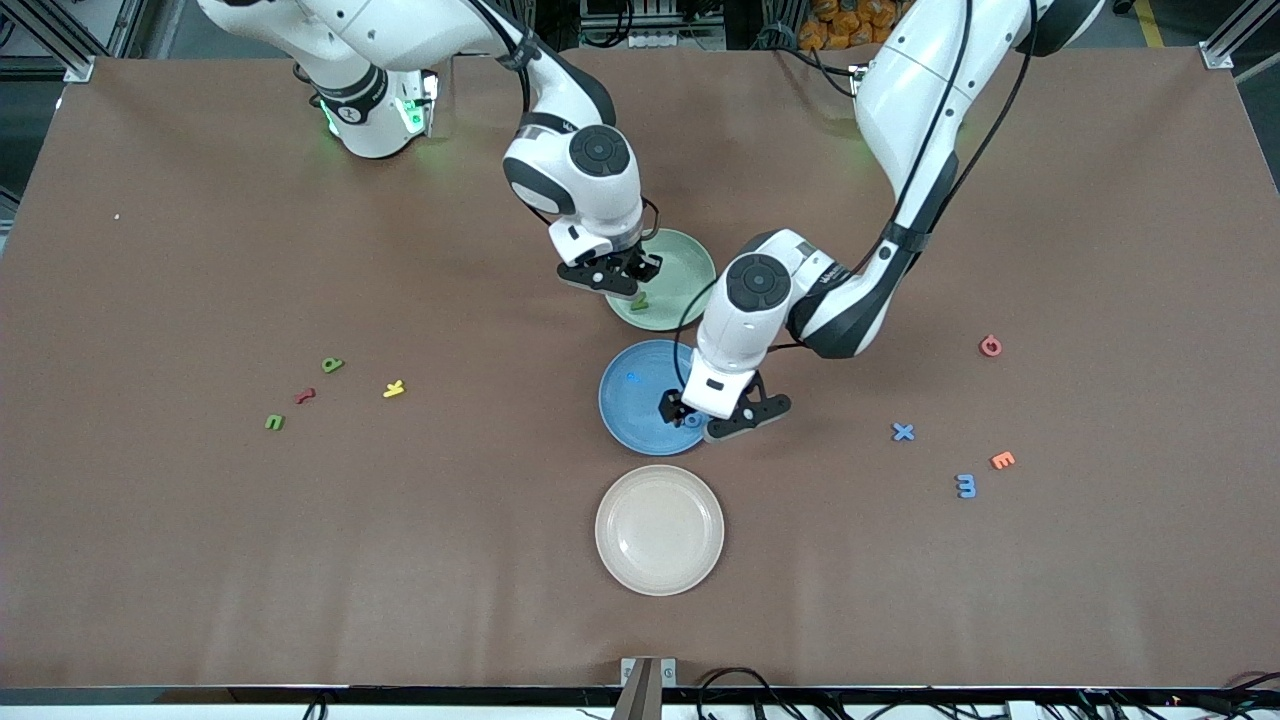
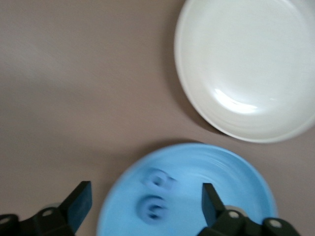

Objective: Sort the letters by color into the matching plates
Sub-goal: 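Place B on green plate while the left gripper drops g on blue plate, then move the right gripper to green P while the left gripper reaches blue X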

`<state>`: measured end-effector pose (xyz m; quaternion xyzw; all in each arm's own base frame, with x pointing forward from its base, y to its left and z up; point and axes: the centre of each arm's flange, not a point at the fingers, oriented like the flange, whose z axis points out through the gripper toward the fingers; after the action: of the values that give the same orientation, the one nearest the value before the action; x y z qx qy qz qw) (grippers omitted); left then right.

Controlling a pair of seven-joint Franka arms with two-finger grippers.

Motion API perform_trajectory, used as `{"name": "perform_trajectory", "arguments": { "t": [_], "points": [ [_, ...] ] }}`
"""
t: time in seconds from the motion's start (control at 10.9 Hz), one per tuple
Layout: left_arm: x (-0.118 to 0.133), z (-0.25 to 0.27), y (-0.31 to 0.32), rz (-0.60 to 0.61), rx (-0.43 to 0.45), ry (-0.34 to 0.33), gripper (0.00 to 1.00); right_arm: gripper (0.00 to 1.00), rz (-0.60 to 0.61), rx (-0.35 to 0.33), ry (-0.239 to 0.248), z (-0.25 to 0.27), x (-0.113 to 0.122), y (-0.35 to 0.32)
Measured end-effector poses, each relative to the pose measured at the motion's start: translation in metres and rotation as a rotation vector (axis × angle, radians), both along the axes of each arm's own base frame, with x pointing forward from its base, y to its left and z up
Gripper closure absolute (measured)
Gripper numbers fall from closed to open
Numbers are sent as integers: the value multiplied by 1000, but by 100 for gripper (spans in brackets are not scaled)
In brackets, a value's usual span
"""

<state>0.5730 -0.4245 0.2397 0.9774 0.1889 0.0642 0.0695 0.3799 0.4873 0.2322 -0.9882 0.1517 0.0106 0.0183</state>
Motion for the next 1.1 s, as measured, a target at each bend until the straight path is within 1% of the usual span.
{"name": "perform_trajectory", "arguments": {
  "t": [0.09, 0.18, 0.27, 0.37, 0.46, 0.55, 0.64, 0.73, 0.92, 1.1],
  "points": [
    [11, -1, 19, -14, 47, 11, 0, 63, -10, 14, 1, -6, 1, 2],
    [24, 0, 41, -16, 72, 22, 0, 50, -14, 21, 1, -6, 3, 4],
    [40, 2, 67, -20, 87, 26, 0, 48, -19, 24, -2, -5, 4, 5],
    [55, 3, 95, -45, 98, 22, 0, 42, -25, 26, -4, -4, 5, 5],
    [68, 3, 123, -82, 113, 23, 0, 33, -28, 27, -5, -3, 6, 5],
    [76, 1, 146, -128, 130, 33, 0, 31, -31, 28, -7, -2, 9, 4],
    [80, -1, 167, -185, 150, 49, 0, 35, -36, 25, -10, 0, 13, 1],
    [82, -3, 185, -245, 168, 72, 0, 36, -24, 1, -10, 4, 21, -7],
    [79, -5, 214, -340, 191, 108, 0, 38, 30, -73, -3, 21, 47, -40],
    [69, -15, 239, -416, 203, 146, 0, 39, 102, -116, 4, 34, 68, -82]
  ]
}}
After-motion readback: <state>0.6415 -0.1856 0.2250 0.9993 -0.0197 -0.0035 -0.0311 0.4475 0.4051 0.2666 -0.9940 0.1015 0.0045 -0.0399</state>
